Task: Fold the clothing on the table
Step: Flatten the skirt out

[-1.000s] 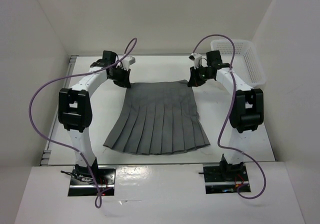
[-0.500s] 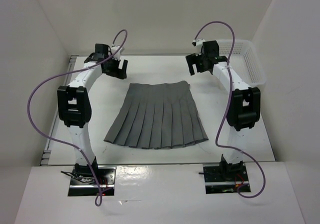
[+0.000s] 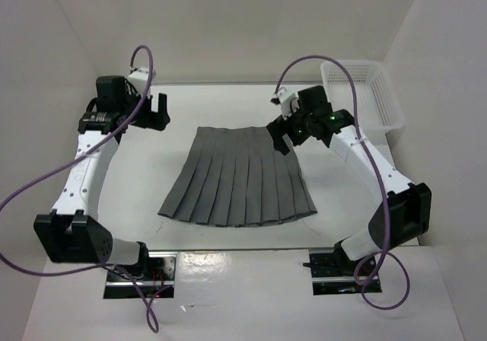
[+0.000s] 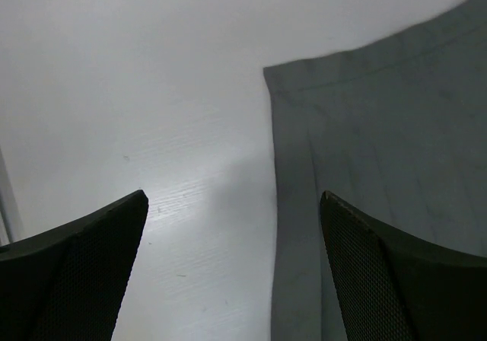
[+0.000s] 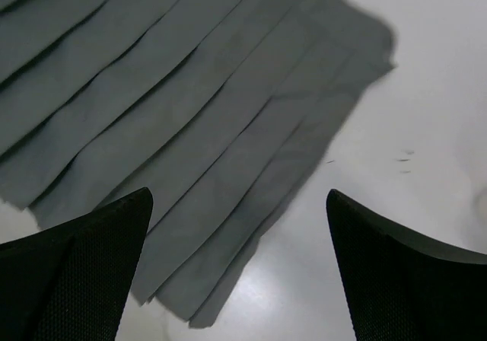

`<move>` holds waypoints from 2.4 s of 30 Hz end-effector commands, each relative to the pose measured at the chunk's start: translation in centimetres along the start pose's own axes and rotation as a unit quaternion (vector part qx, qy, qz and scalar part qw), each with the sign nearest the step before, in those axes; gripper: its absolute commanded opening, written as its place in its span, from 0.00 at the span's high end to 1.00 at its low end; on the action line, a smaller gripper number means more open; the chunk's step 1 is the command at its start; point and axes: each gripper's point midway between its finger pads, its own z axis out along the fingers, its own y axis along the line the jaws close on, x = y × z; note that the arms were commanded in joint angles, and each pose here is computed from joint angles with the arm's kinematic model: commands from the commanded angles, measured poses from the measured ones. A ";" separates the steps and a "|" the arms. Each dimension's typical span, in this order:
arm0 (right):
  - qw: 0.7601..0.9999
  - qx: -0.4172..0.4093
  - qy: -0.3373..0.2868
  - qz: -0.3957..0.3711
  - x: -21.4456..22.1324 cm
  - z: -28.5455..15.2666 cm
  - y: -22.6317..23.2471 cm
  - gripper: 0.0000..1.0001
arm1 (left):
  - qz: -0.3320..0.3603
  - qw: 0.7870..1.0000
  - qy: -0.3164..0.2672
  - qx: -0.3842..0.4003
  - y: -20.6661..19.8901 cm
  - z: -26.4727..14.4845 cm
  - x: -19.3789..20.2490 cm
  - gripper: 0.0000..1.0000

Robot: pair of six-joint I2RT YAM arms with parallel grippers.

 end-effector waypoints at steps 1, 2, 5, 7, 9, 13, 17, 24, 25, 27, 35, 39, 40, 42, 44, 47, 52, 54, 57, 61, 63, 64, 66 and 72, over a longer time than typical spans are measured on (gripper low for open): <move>0.995 -0.071 0.069 -0.001 5.0 0.4 3.6 0.01 | -0.013 0.997 0.063 0.053 -2.4 -0.4 5.5 0.01; 0.995 -0.072 0.070 -0.001 5.3 0.7 3.6 0.01 | -0.012 0.995 0.065 0.072 -3.1 -0.6 6.0 0.01; 0.997 -0.037 0.064 0.013 5.0 1.4 2.5 0.01 | -0.004 0.993 0.075 0.096 -3.8 -0.3 7.2 0.01; 0.998 -0.028 0.053 0.014 4.3 1.8 2.0 0.01 | -0.007 0.990 0.095 0.104 -3.8 0.8 8.2 0.01; 0.999 -0.020 0.041 0.011 3.4 2.7 1.4 0.01 | 0.000 0.988 0.097 0.121 -4.3 1.8 7.6 0.01; 1.000 -0.010 0.023 0.007 0.9 4.0 0.3 0.04 | 0.013 0.986 0.088 0.138 -5.1 4.5 6.2 0.01; 0.999 -0.021 0.037 0.011 0.3 6.4 -0.1 0.17 | 0.019 0.985 0.089 0.149 -4.7 8.4 5.0 0.06; 0.997 -0.036 0.067 0.026 0.6 8.2 -1.7 0.27 | 0.016 0.977 0.110 0.183 -4.2 16.1 5.7 0.15; 0.997 -0.030 0.062 0.026 0.4 8.0 -2.5 0.31 | 0.004 0.976 0.113 0.187 -4.3 16.5 5.8 0.15; 0.997 -0.025 0.067 0.034 0.7 8.0 -3.3 0.34 | -0.009 0.975 0.123 0.187 -4.2 18.2 6.6 0.16; 0.994 -0.021 0.041 0.096 1.9 6.9 -7.6 0.37 | -0.040 0.969 0.141 0.197 -5.3 21.0 7.2 0.24; 0.993 -0.019 0.016 0.113 0.9 5.9 -9.4 0.37 | -0.042 0.967 0.157 0.198 -6.0 22.2 8.0 0.27; 0.993 -0.014 0.016 0.117 1.2 5.7 -9.9 0.37 | -0.052 0.964 0.169 0.198 -6.0 22.7 8.8 0.30; 0.993 -0.008 0.008 0.117 0.9 5.3 -10.4 0.37 | -0.052 0.964 0.171 0.198 -6.0 22.9 8.8 0.31; 0.993 -0.006 0.003 0.115 0.4 5.1 -10.6 0.37 | -0.056 0.964 0.174 0.191 -5.8 23.2 9.0 0.31; 0.993 -0.018 0.003 0.117 0.4 5.1 -10.1 0.37 | -0.065 0.963 0.186 0.185 -5.7 23.7 9.9 0.31; 0.993 -0.018 0.003 0.117 0.7 5.1 -10.0 0.37 | -0.080 0.962 0.193 0.178 -5.6 24.3 10.6 0.32; 0.993 -0.015 0.009 0.119 1.1 5.2 -10.0 0.37 | -0.085 0.961 0.194 0.177 -5.6 24.6 10.7 0.33; 0.992 -0.011 0.011 0.123 1.2 5.2 -10.1 0.37 | -0.092 0.959 0.200 0.176 -5.6 25.5 11.4 0.35; 0.993 -0.005 0.009 0.122 0.9 5.1 -10.4 0.37 | -0.097 0.958 0.199 0.181 -5.8 25.6 11.0 0.36; 0.992 -0.006 0.013 0.123 1.2 5.4 -10.4 0.37 | -0.100 0.956 0.207 0.181 -5.8 25.6 11.6 0.37; 0.993 -0.005 0.009 0.122 0.9 5.3 -10.5 0.37 | -0.101 0.955 0.211 0.182 -5.8 25.6 12.0 0.39; 0.992 -0.006 0.013 0.123 1.2 5.6 -10.5 0.37 | -0.112 0.953 0.219 0.180 -6.0 25.3 12.4 0.41; 0.992 -0.008 0.017 0.125 1.4 6.0 -10.5 0.37 | -0.115 0.949 0.243 0.164 -5.9 24.3 15.1 0.52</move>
